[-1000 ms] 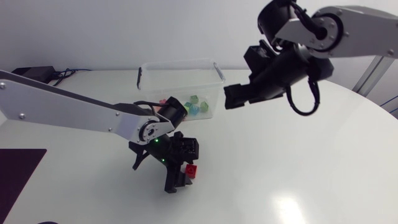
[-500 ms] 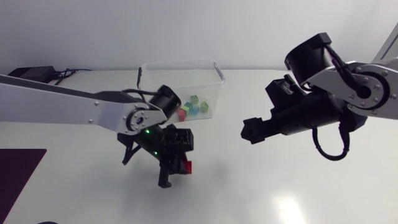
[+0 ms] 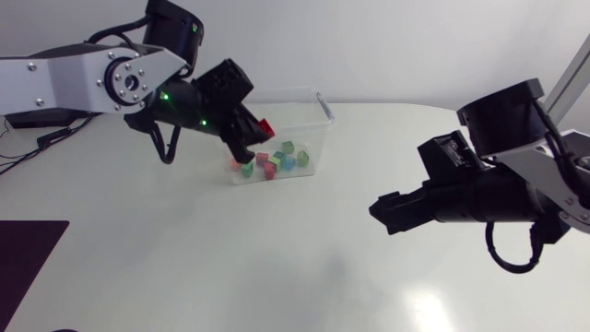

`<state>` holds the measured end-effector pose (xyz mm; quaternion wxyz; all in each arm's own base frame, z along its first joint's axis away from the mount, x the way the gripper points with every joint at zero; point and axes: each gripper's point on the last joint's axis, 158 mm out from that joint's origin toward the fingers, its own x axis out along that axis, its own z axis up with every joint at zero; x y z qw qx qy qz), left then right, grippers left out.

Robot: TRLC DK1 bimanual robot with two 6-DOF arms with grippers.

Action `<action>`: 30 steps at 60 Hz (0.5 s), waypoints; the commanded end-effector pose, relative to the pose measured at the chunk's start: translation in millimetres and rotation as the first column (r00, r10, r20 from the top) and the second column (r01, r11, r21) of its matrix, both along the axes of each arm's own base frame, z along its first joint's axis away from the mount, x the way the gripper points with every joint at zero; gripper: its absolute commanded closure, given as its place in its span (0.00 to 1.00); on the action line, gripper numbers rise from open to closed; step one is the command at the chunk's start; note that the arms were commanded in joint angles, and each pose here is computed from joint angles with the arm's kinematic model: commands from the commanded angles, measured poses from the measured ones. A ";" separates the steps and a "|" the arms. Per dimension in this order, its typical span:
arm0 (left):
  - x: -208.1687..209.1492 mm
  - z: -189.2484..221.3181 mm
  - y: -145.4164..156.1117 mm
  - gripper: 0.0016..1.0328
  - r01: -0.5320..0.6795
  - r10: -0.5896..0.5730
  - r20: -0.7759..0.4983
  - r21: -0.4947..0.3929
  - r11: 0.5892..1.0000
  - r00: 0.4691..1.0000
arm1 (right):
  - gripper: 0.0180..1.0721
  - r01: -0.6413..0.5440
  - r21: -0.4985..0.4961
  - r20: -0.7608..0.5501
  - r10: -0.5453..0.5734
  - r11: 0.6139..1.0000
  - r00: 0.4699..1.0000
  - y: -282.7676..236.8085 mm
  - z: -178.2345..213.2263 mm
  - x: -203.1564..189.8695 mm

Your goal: Place the duplo bricks in the container

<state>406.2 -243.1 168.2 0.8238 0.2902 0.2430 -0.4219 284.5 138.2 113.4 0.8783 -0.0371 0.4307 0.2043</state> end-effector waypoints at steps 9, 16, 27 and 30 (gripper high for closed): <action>80.4 21.9 21.1 0.77 -0.246 0.253 0.089 -0.082 0.966 0.963 | 0.05 0.010 -0.031 0.122 -0.006 0.999 0.993 -11.8 8.7 -4.0; 110.2 15.2 36.8 0.77 -0.330 0.336 0.111 -0.071 0.941 0.935 | 0.05 0.016 -0.041 0.151 -0.010 0.999 0.988 -16.9 13.3 -7.4; 147.6 0.2 51.3 0.75 -0.441 0.443 0.170 -0.054 0.896 0.880 | 0.05 0.054 -0.068 0.164 -0.042 0.996 0.986 -27.3 6.5 -8.7; 151.5 -6.6 52.7 0.60 -0.460 0.460 0.150 -0.041 0.887 0.875 | 0.05 0.059 -0.065 0.173 -0.047 0.996 0.984 -28.4 6.9 -9.0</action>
